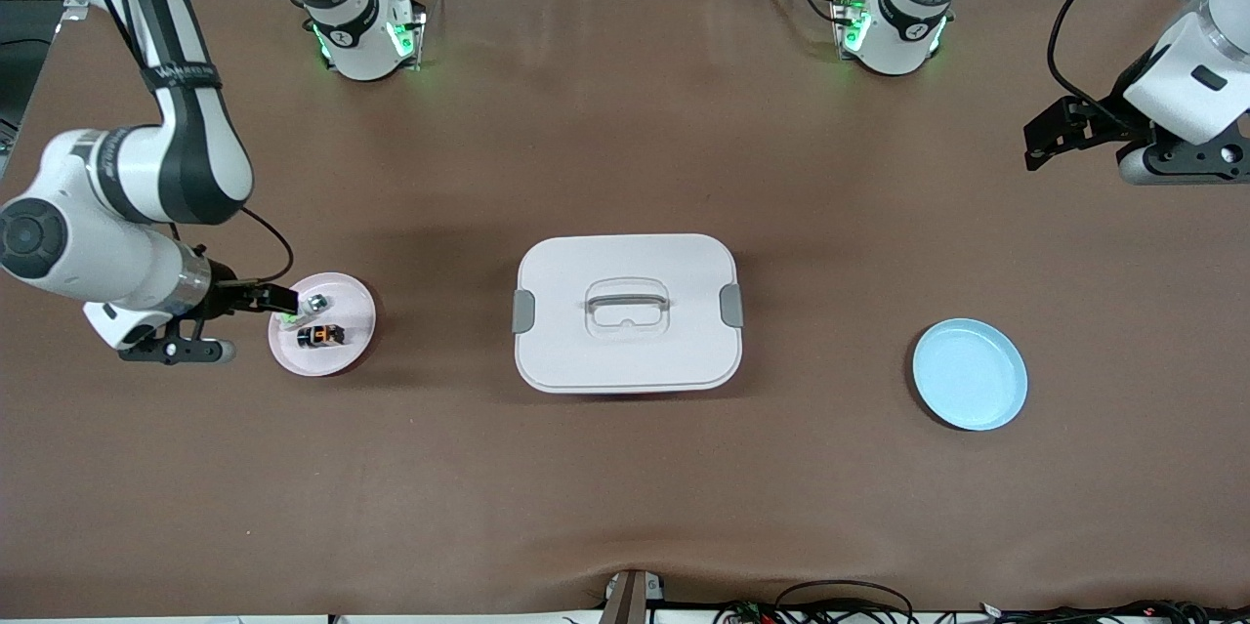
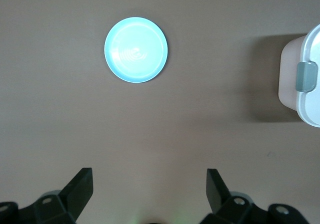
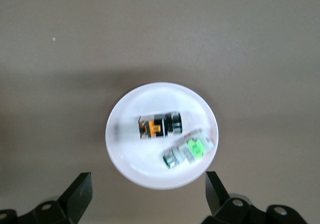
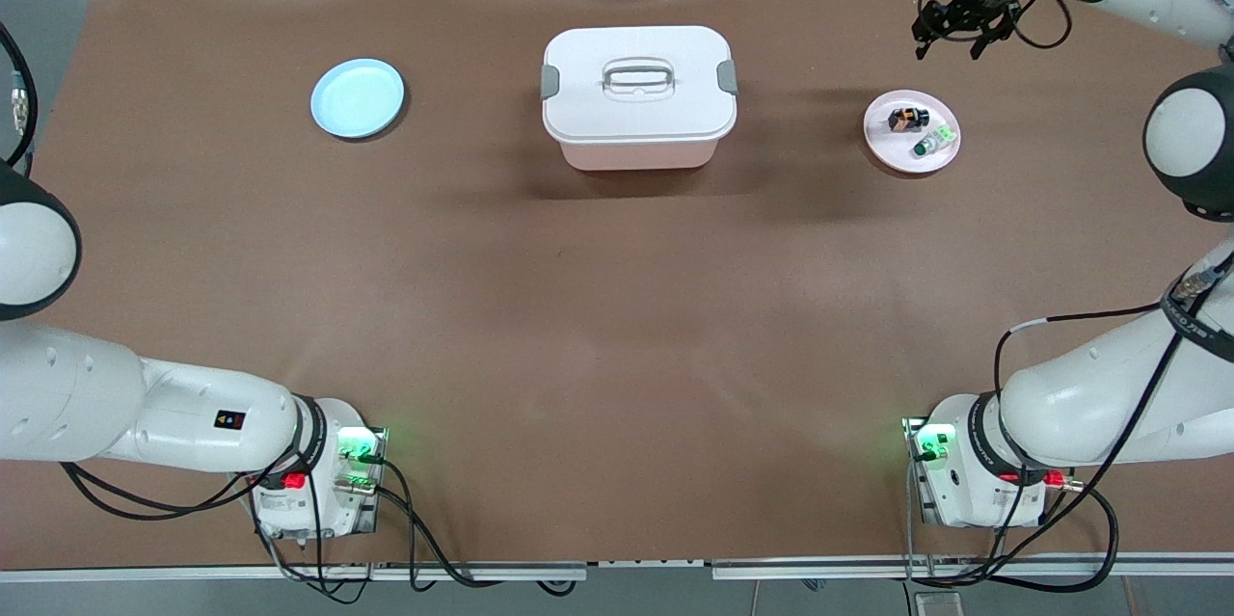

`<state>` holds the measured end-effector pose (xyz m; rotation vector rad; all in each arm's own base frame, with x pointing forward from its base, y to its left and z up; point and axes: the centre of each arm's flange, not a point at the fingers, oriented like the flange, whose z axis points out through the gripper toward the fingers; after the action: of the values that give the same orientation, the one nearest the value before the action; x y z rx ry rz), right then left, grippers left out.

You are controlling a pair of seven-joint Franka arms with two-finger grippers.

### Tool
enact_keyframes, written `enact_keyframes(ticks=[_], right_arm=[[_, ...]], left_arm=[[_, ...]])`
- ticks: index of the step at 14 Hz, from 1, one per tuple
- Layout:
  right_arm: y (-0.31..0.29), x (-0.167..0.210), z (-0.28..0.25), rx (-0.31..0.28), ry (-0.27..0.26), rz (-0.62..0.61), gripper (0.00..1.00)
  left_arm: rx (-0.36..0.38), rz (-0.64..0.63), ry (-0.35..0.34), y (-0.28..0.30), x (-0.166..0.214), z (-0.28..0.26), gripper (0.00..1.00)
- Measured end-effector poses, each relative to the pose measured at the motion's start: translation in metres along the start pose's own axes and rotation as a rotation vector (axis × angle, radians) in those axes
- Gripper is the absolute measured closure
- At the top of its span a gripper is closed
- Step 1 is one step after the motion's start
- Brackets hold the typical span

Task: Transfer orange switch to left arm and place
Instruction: 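Lower the open right gripper over the orange switch on the plate, then close the right gripper on the orange switch and lift it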

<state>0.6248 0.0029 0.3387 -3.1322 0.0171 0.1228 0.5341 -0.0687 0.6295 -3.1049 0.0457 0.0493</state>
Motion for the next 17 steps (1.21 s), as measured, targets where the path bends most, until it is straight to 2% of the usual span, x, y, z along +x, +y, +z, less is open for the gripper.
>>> enact_keyframes(ticks=[2,6,9,13,17], right_arm=[[0.004,0.004,0.029,-0.002,0.003,-0.004,0.00],[0.008,0.007,0.074,-0.004,-0.036,-0.012,0.00],[0.009,0.010,0.100,-0.005,-0.041,-0.026,0.00],[0.012,0.011,0.123,-0.006,-0.054,-0.034,0.00],[0.011,0.013,0.133,-0.006,-0.043,-0.037,0.00]], left_arm=[[0.000,0.000,0.001,0.000,0.000,0.000,0.00],[0.000,-0.001,0.004,0.000,0.000,-0.002,0.00],[0.000,0.000,0.004,0.000,0.000,-0.002,0.00],[0.000,0.000,0.004,0.000,0.000,-0.003,0.00],[-0.001,0.000,0.006,0.000,0.000,-0.004,0.00]])
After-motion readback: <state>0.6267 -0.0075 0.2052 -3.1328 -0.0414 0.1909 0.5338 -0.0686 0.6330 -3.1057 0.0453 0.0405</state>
